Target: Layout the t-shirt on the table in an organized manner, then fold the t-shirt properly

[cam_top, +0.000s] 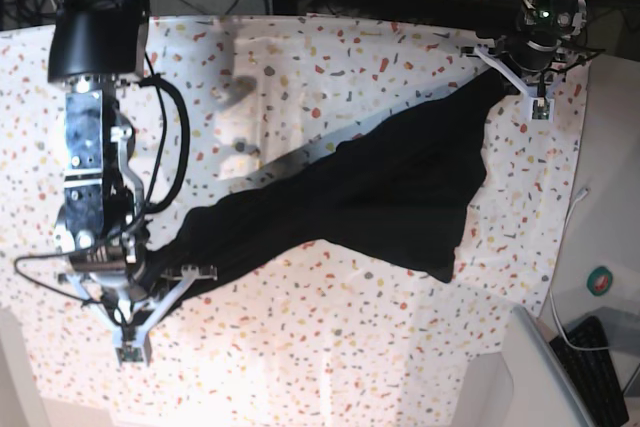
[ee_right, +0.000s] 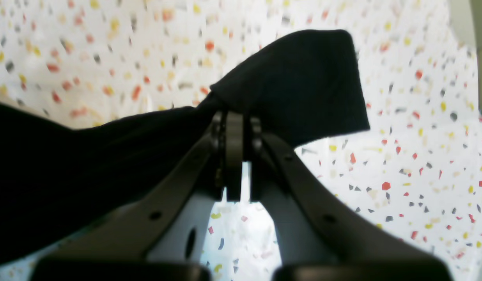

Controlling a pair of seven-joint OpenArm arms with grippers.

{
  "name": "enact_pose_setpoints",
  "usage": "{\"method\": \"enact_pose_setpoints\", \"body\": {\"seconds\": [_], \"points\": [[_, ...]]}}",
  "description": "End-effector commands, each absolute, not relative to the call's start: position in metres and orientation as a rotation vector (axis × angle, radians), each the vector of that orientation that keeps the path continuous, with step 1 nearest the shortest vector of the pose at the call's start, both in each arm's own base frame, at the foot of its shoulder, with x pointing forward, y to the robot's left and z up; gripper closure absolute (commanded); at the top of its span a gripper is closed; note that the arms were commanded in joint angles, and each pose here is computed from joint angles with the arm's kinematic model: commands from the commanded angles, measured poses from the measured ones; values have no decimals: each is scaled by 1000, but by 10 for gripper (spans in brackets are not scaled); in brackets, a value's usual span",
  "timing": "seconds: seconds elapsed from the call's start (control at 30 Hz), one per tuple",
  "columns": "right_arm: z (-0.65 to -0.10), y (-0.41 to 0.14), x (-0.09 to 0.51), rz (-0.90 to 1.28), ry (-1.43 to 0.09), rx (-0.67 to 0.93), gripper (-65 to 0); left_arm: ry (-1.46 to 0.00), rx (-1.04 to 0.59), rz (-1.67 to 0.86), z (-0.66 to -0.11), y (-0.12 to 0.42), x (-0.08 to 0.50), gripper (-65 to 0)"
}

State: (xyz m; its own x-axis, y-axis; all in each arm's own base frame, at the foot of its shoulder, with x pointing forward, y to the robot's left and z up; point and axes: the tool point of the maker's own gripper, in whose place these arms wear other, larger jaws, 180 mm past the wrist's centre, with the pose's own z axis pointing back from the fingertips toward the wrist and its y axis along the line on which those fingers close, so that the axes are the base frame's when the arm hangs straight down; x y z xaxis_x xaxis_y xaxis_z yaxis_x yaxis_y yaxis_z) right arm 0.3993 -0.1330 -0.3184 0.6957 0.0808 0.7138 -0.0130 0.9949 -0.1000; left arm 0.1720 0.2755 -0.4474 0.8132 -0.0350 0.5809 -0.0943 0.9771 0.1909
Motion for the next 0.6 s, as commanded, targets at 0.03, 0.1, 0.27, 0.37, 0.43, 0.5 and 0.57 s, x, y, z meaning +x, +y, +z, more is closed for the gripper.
{"method": "enact_pose_setpoints", "body": {"seconds": [0.03,0.1,0.27,0.37,0.43,0.5,0.57], "points": [[-301,-146,416,32,-842,-135,0,-637,246,37,-441,284,174,0],[-303,-153,417,33,-828,-149,0,-645,240,40,-440,282,176,0],[-321,-156,403,36,-782,-156,0,-684,195,-5,-430,254,185,0],[-338,-158,389,40,-743,-160,0,-664,187,0,-434,252,175,0],[-347,-163,381,44,-720,-173,0,-651,186,0,-436,251,170,-169],[-353,-165,375,45,-702,-175,0,-629,186,0,-440,252,159,-326],[-360,-166,368,47,-683,-176,0,-632,185,-10,-435,250,154,-461]]}}
